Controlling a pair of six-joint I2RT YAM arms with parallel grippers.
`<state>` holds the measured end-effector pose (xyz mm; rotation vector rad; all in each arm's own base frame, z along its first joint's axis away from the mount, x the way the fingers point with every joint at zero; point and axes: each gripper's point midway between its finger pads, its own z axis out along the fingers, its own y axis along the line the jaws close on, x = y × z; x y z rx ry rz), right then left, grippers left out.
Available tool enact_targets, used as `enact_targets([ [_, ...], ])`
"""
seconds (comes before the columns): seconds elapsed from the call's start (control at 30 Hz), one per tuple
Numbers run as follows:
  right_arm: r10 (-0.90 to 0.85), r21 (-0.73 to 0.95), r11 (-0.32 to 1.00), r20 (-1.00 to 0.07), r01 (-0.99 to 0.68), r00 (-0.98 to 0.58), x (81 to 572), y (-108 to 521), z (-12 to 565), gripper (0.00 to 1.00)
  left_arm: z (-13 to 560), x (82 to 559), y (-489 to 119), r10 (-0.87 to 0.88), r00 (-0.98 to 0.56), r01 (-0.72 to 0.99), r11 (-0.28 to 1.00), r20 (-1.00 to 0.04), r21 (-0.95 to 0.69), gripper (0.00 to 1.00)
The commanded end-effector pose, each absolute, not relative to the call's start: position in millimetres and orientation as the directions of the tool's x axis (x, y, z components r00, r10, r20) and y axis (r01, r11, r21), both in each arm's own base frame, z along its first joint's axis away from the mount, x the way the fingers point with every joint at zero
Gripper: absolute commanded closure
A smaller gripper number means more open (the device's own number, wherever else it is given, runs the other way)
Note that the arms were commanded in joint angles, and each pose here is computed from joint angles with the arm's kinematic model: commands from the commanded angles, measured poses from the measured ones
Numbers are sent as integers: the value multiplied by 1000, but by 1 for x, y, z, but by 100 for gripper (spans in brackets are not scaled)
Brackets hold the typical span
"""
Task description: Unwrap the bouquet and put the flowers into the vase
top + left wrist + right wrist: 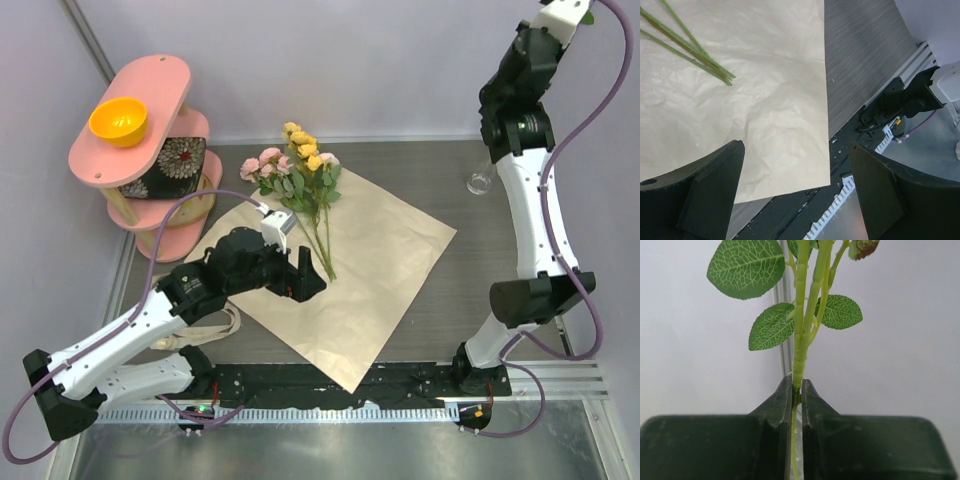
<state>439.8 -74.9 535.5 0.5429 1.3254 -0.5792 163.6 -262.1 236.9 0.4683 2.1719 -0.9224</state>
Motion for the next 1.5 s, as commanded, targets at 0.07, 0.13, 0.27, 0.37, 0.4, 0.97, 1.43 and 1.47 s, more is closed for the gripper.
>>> enact_targets([
  [0.07, -130, 116, 746, -941, 656, 314, 448, -100, 599, 99, 249, 185, -264, 60, -604, 590, 704, -795, -396, 10],
  [0.13, -154, 116, 737, -930, 666, 332, 444, -108, 612, 99, 246, 190, -266, 65, -598, 592, 708, -799, -386, 10],
  [0.27, -179, 94, 772, -916, 628, 358, 453, -110, 621, 99, 245, 203, -275, 60, -583, 605, 698, -810, -384, 10],
  [0.37, -184, 91, 790, -907, 606, 378, 453, -119, 625, 99, 244, 212, -284, 64, -588, 618, 679, -806, -397, 10],
  [0.4, -185, 81, 806, -906, 587, 379, 456, -117, 625, 99, 240, 216, -288, 72, -599, 616, 678, -798, -401, 10],
  [0.97, -140, 90, 832, -920, 547, 365, 469, -125, 601, 99, 237, 234, -290, -27, -718, 562, 566, -696, -602, 0],
  [1.43, -137, 82, 855, -917, 513, 374, 486, -119, 591, 99, 233, 233, -290, -27, -722, 560, 565, -691, -607, 0],
  [1.47, -139, 78, 855, -918, 513, 372, 488, -119, 589, 99, 233, 233, -290, -29, -723, 558, 566, -690, -608, 0],
])
